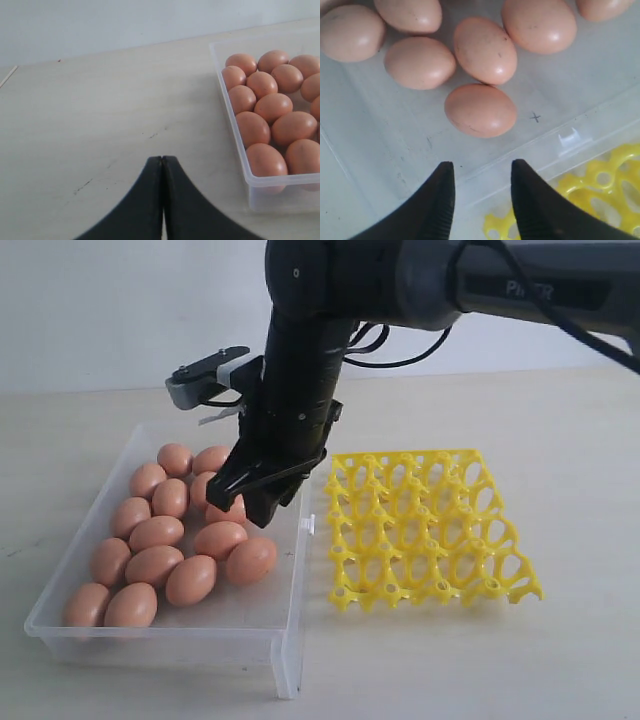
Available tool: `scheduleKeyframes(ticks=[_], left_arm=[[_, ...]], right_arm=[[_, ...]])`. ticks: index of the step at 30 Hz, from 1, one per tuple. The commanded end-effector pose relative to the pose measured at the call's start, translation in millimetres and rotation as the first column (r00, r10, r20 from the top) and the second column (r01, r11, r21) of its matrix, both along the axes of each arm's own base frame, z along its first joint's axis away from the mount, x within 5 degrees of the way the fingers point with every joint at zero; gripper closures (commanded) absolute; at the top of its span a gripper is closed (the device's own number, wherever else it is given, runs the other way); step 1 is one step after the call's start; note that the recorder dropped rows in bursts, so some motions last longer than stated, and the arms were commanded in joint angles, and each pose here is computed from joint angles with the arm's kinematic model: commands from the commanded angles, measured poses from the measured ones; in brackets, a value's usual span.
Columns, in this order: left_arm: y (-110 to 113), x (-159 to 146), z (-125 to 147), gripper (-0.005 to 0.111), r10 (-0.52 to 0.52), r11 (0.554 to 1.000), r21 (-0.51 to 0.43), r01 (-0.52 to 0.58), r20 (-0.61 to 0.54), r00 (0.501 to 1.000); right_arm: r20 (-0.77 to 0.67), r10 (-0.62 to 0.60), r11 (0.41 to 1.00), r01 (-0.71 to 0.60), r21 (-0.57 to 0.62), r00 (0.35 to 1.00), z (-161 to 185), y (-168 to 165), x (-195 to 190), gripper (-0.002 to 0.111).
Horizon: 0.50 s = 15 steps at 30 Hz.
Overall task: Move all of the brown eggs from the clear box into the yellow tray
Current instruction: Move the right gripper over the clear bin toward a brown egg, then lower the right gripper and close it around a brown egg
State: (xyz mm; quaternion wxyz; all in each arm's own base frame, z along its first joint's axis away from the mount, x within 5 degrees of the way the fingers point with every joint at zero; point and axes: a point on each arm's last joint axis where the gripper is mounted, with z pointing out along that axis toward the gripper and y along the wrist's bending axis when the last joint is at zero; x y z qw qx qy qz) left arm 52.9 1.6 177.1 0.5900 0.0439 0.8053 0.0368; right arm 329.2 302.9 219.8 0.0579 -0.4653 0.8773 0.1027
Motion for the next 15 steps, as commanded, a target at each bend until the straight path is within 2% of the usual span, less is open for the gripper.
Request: scheduleKeyframes(ticks=[1, 3, 13, 15], left_arm=[[-0.5, -0.2, 2.2, 0.107, -0.005, 1.0, -0.009, 0.005, 0.016, 1.0], [-0.5, -0.2, 2.2, 0.107, -0.005, 1.0, -0.009, 0.005, 0.016, 1.0], [-0.5, -0.2, 2.2, 0.107, -0.005, 1.0, -0.009, 0.005, 0.016, 1.0], [-0.5, -0.2, 2.2, 0.107, -0.005, 1.0, -0.009, 0.005, 0.016, 1.0]], right_arm=[[-0.008, -0.028, 1.0, 0.028, -0.002, 1.0, -4.1, 16.5, 2.0, 0.054], [-0.012, -0.022, 1.0, 0.022, -0.004, 1.0, -9.1, 23.4, 0.9, 0.051], [-0.068, -0.001, 0.998, -0.003, -0.061, 0.998, -46.5, 48.7, -14.5, 0.052], [-0.042, 0.005, 0.998, -0.008, -0.063, 0.999, -48.7, 50.3, -13.3, 0.052]])
